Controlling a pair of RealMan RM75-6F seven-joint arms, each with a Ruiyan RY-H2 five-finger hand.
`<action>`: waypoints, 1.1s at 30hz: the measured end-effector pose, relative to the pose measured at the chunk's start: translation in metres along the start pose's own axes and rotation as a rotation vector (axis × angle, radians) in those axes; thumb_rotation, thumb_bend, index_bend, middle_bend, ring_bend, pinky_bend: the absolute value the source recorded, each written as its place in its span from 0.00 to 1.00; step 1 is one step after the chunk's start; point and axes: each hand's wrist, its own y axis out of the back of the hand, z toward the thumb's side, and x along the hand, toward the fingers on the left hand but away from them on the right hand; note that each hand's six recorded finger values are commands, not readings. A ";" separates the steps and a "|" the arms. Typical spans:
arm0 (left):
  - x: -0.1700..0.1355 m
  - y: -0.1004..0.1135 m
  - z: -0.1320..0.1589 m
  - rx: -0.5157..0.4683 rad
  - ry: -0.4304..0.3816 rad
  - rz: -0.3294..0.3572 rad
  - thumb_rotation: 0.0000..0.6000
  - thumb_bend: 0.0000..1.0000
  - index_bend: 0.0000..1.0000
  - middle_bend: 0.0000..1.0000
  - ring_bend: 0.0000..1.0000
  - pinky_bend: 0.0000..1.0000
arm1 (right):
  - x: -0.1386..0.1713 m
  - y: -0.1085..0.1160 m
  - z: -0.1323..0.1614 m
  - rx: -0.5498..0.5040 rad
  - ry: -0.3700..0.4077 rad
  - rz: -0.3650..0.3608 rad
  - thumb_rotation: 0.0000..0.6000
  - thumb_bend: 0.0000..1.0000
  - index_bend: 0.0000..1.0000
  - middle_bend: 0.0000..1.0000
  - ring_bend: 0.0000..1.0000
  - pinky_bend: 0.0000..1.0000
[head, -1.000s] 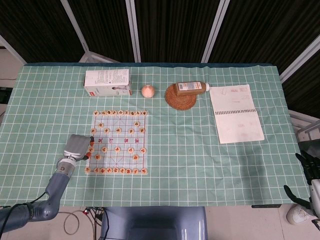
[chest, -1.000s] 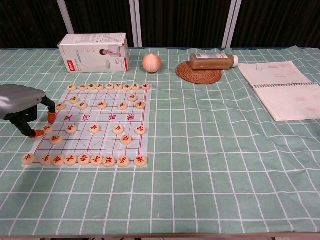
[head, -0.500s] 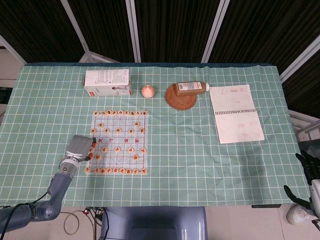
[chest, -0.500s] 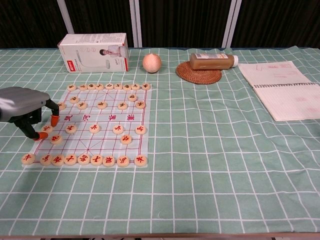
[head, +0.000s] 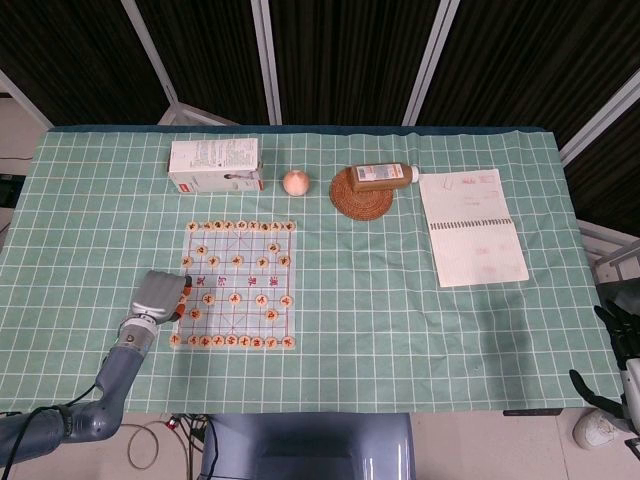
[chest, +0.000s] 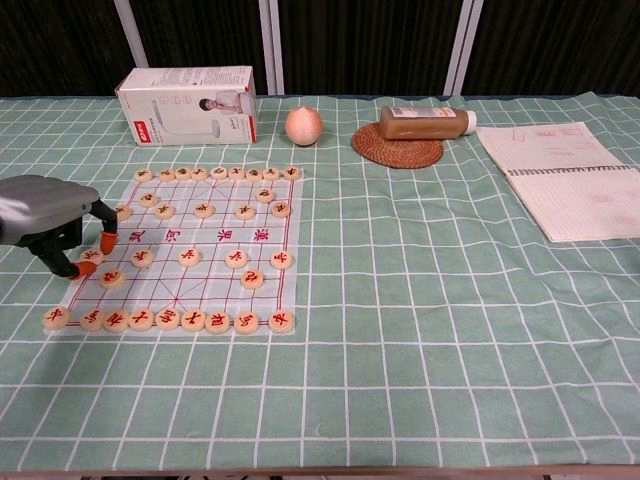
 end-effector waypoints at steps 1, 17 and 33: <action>0.000 0.000 -0.001 0.001 0.001 0.001 1.00 0.35 0.51 1.00 1.00 0.98 | 0.000 0.000 0.000 0.000 -0.001 0.000 1.00 0.37 0.00 0.00 0.00 0.00; 0.006 0.020 -0.006 -0.005 0.013 0.048 1.00 0.35 0.51 1.00 1.00 0.98 | 0.000 -0.001 -0.001 -0.010 -0.009 0.004 1.00 0.37 0.00 0.00 0.00 0.00; 0.015 0.016 -0.002 0.006 0.019 0.044 1.00 0.35 0.50 1.00 1.00 0.98 | 0.000 0.000 -0.001 -0.015 -0.015 0.006 1.00 0.37 0.00 0.00 0.00 0.00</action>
